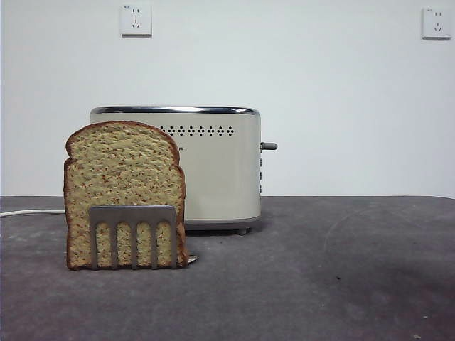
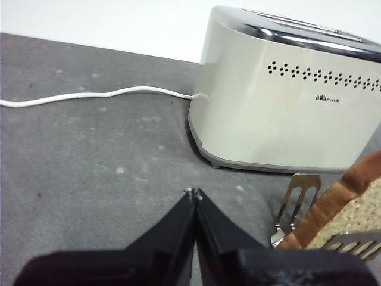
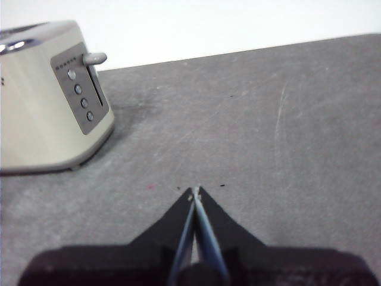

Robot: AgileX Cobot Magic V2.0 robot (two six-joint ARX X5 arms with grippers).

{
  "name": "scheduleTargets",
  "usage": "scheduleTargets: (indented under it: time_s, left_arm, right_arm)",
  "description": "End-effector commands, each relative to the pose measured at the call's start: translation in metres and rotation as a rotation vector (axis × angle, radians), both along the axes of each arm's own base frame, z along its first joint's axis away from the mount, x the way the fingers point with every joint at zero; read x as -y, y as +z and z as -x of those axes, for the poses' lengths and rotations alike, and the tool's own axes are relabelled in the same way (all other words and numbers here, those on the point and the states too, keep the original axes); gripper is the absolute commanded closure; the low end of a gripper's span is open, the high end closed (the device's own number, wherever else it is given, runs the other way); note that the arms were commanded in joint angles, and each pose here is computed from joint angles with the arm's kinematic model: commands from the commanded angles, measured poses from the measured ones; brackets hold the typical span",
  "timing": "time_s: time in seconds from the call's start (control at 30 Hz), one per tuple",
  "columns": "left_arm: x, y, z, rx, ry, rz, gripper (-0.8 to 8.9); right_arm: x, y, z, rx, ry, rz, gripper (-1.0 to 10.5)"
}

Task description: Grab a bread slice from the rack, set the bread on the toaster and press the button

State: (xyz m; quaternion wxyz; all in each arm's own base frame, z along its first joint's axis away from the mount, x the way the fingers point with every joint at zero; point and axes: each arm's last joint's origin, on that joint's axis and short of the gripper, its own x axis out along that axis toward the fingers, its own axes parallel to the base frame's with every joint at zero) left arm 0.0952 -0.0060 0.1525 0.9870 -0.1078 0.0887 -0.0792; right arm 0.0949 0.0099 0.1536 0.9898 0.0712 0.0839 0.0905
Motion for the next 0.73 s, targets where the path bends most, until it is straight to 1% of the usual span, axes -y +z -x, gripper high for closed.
scheduleTargets:
  time_s: [0.03, 0.1, 0.27, 0.33, 0.4, 0.57, 0.67, 0.73]
  left_arm:
    - [0.0, -0.004, -0.001, -0.019, 0.009, 0.049, 8.16]
    - [0.0, -0.004, 0.0, -0.022, 0.005, 0.07, 8.18]
    - [0.004, 0.0, 0.001, -0.025, -0.12, 0.11, 8.21]
    - [0.004, 0.007, 0.003, -0.025, -0.147, 0.116, 8.2]
    - [0.004, 0.017, 0.006, -0.017, -0.15, 0.13, 8.21]
    - [0.005, 0.047, 0.015, 0.041, -0.164, 0.135, 8.21]
    - [0.005, 0.066, 0.021, 0.063, -0.17, 0.133, 8.21]
    - [0.005, 0.078, 0.025, 0.061, -0.185, 0.127, 8.21]
  right_arm:
    - [0.0, -0.005, 0.0, -0.031, -0.013, -0.098, 9.5]
    - [0.0, -0.004, 0.0, -0.033, -0.017, -0.125, 9.5]
    - [0.0, 0.004, 0.001, -0.031, -0.03, -0.25, 9.6]
    - [-0.001, 0.012, 0.002, -0.019, -0.02, -0.283, 9.6]
    - [-0.001, 0.021, 0.003, -0.005, -0.005, -0.293, 9.6]
    - [-0.002, 0.044, 0.003, 0.001, 0.026, -0.304, 9.6]
    - [-0.003, 0.062, 0.001, -0.01, 0.073, -0.298, 9.6]
    - [-0.005, 0.075, -0.001, -0.022, 0.118, -0.277, 9.6]
